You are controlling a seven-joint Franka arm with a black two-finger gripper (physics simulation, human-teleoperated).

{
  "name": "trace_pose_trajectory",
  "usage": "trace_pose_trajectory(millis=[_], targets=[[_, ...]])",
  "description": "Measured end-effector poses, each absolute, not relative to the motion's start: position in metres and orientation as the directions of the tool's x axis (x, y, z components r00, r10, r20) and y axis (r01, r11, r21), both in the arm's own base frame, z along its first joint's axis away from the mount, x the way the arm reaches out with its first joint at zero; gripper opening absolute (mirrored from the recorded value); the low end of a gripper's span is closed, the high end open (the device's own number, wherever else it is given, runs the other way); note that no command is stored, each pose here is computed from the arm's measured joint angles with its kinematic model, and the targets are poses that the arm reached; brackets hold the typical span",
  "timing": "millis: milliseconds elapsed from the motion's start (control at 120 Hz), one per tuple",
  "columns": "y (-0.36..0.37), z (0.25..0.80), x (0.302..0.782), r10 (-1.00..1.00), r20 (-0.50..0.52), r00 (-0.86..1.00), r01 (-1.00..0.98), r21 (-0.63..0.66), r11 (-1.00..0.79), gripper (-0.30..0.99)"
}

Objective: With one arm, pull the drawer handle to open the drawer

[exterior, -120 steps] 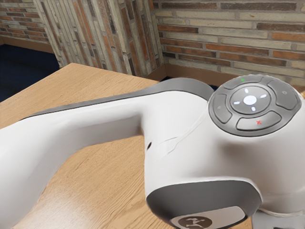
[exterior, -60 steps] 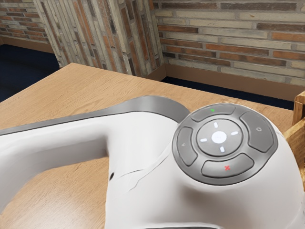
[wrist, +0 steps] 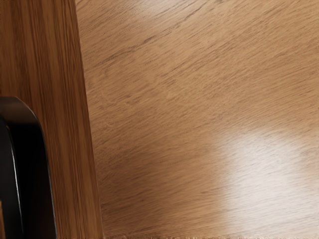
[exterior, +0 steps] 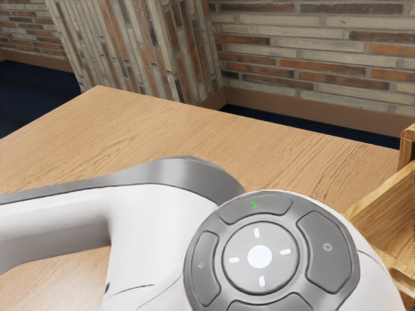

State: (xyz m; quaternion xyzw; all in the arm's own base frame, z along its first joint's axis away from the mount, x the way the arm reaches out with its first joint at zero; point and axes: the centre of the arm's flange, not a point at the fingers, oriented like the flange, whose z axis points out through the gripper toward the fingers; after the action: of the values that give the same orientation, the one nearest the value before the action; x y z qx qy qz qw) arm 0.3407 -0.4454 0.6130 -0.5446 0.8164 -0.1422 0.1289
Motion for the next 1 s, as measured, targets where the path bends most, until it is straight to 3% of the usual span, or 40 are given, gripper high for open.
trace_pose_trajectory(millis=[350,583,700,858,925,1000], targets=[[-0.456,0.638,0.323,-0.922,-0.045,-0.386,-0.829,-0.421,0.368,0.69],[-0.459,0.745,0.286,-0.917,-0.078,-0.390,-0.743,-0.562,0.364,0.69],[-0.391,0.765,0.347,-0.984,-0.089,-0.153,-0.833,-0.525,0.177,0.69],[-0.189,0.757,0.462,-0.913,-0.021,0.409,-0.858,-0.348,-0.376,0.69],[-0.124,0.751,0.479,-0.816,0.002,0.578,-0.783,-0.281,-0.555,0.69],[-0.110,0.746,0.480,-0.754,0.006,0.657,-0.732,-0.235,-0.640,0.69]])
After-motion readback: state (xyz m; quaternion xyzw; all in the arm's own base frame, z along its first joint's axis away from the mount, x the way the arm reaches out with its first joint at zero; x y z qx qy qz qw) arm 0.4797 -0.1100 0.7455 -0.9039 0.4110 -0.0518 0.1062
